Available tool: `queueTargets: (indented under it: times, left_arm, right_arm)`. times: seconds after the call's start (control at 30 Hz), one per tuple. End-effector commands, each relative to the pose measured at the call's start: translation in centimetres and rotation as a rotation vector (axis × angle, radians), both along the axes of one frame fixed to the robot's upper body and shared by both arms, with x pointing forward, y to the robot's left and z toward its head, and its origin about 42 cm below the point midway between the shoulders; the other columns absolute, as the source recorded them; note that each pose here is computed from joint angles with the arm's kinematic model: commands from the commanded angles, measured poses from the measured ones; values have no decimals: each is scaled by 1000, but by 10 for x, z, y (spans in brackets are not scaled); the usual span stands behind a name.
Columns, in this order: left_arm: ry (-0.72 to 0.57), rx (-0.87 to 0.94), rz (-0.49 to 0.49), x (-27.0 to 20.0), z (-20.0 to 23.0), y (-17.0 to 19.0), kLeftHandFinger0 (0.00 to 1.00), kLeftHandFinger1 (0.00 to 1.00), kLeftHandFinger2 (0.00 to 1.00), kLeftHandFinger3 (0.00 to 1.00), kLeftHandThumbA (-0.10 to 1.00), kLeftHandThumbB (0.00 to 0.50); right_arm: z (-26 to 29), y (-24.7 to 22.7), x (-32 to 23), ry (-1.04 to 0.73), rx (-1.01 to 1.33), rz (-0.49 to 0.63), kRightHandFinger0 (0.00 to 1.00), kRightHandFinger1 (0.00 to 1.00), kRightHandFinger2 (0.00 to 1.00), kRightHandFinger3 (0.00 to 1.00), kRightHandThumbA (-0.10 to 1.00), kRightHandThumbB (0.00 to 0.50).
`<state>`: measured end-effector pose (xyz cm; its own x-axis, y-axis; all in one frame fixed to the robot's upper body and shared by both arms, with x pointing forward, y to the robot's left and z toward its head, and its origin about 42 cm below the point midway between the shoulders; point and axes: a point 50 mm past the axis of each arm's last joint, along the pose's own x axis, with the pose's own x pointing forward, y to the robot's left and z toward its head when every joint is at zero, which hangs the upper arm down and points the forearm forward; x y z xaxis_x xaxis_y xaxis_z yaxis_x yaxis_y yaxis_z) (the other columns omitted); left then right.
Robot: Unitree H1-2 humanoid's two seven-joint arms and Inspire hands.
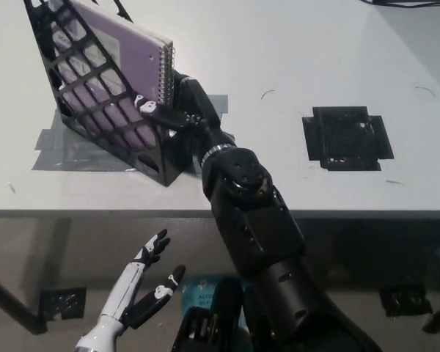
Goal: A shelf with a book inside it is placed on the center of the desk infront of the robot. The robot uses its right hand to grab the book, take it out and hand it to a person.
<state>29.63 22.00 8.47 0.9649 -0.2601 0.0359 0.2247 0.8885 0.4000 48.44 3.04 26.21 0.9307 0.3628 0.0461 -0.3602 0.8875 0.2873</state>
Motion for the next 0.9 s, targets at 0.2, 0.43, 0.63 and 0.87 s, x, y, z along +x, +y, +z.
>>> queueTargets:
  times: [0.2,0.43,0.63,0.87]
  left_arm:
    - [-68,39,-38,7,9,-2,1000,1000,1000,1000,679,342]
    - [-83,53,-45,10,12,-4,1000,1000,1000,1000,710,358]
    - [-105,50,-69,10,13,-4,1000,1000,1000,1000,663,331]
    - [-88,42,-57,10,14,-6,1000,1000,1000,1000,660,352]
  right_arm:
    - [63,17,-9,-23,414,226,0,234,610,452,292,328]
    - [71,14,-9,6,487,243,0,264,690,609,204,288]
    - [92,12,-16,4,559,273,0,156,577,574,161,365]
    - [132,8,-23,-144,640,303,0,246,704,813,-100,163]
